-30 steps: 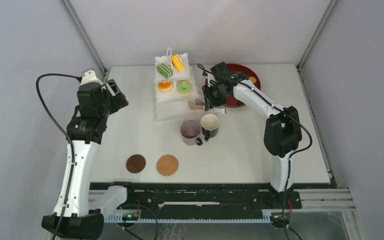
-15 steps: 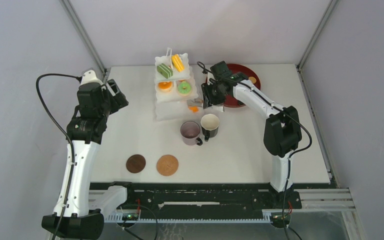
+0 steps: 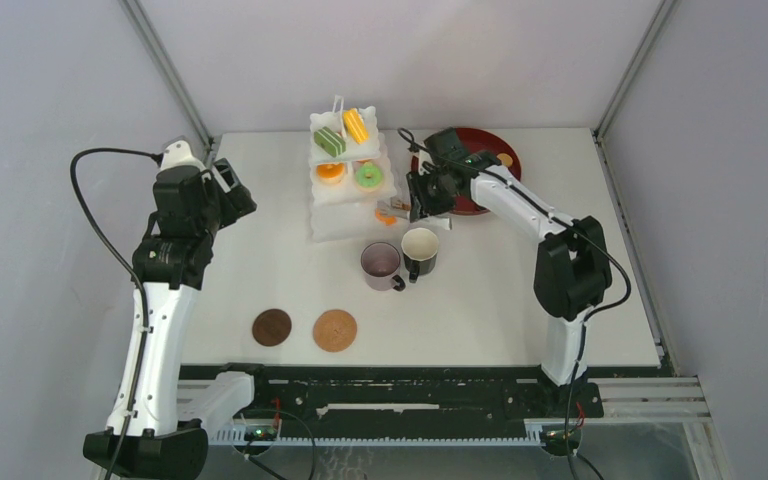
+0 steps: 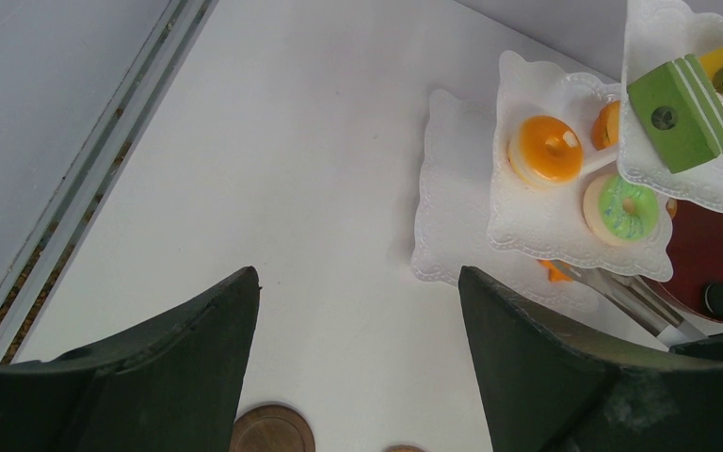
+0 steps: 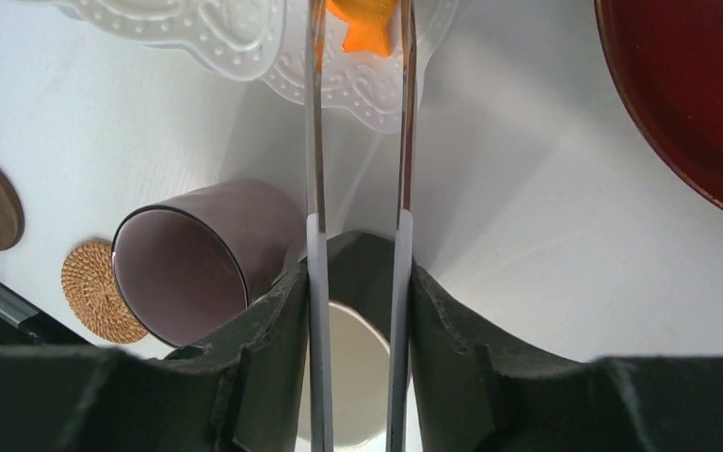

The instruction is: Serve the afternoon tea

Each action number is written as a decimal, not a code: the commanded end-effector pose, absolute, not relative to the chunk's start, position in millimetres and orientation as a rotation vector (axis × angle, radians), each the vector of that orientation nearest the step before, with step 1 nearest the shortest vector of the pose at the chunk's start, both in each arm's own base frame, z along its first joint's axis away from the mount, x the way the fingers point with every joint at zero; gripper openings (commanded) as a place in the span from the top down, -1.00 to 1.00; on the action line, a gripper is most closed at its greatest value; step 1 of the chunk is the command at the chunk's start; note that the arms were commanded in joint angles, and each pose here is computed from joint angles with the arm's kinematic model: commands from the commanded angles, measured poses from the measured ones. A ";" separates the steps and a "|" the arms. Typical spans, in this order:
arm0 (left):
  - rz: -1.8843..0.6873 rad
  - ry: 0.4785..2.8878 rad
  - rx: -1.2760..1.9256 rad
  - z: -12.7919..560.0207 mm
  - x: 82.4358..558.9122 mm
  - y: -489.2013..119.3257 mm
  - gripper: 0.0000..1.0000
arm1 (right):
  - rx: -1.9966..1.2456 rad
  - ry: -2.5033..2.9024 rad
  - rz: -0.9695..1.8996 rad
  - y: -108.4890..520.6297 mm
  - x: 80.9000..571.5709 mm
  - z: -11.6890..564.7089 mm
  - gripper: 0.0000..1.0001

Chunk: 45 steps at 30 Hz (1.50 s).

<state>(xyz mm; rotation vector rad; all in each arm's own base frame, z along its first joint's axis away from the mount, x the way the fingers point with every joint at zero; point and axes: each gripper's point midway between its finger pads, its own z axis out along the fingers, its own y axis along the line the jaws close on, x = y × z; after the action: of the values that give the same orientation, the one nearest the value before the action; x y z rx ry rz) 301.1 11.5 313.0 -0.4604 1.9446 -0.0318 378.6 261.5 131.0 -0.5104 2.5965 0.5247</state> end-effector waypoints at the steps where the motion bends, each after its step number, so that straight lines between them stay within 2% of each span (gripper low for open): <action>1: -0.050 1.909 -0.448 322.9 301.8 9.9 -0.64 | -0.464 2.424 0.598 267.9 382.6 187.0 0.14; 5: -0.061 1.904 -0.443 325.6 302.5 8.1 -0.64 | -0.422 2.419 0.606 262.0 382.5 189.6 0.44; 12: -0.111 1.894 -0.413 335.0 306.8 -0.5 -0.64 | -0.326 2.394 0.619 244.3 382.7 198.5 0.63; 15: -0.181 1.901 -0.321 348.9 316.9 -20.3 -0.64 | -0.255 2.384 0.589 225.8 380.6 203.6 0.69; 20: -0.255 1.879 -0.104 397.6 340.9 -74.5 -0.67 | -0.074 2.301 0.548 178.1 367.4 222.1 0.91; 24: -0.265 1.848 0.010 430.8 364.4 -112.0 -0.73 | 0.099 2.227 0.507 136.2 358.0 236.5 0.91; 30: -0.258 1.838 0.148 446.4 413.9 -142.0 -0.85 | 0.213 2.205 0.474 104.0 343.1 236.9 0.88; 37: -0.272 1.856 0.169 434.7 469.0 -166.8 -0.85 | 0.220 2.208 0.464 97.7 338.3 238.9 0.86; 42: -0.236 1.890 0.140 415.5 487.8 -174.1 -0.71 | 0.237 2.209 0.456 93.3 336.7 239.0 0.87; 45: -0.196 1.907 0.115 404.1 495.3 -175.4 -0.49 | 0.241 2.211 0.451 91.5 337.1 238.2 0.87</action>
<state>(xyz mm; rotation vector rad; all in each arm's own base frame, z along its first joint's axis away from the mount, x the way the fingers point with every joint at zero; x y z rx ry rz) 496.1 -174.6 370.2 0.1436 1.9996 -0.2180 333.4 94.6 219.9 0.2206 2.2850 0.4364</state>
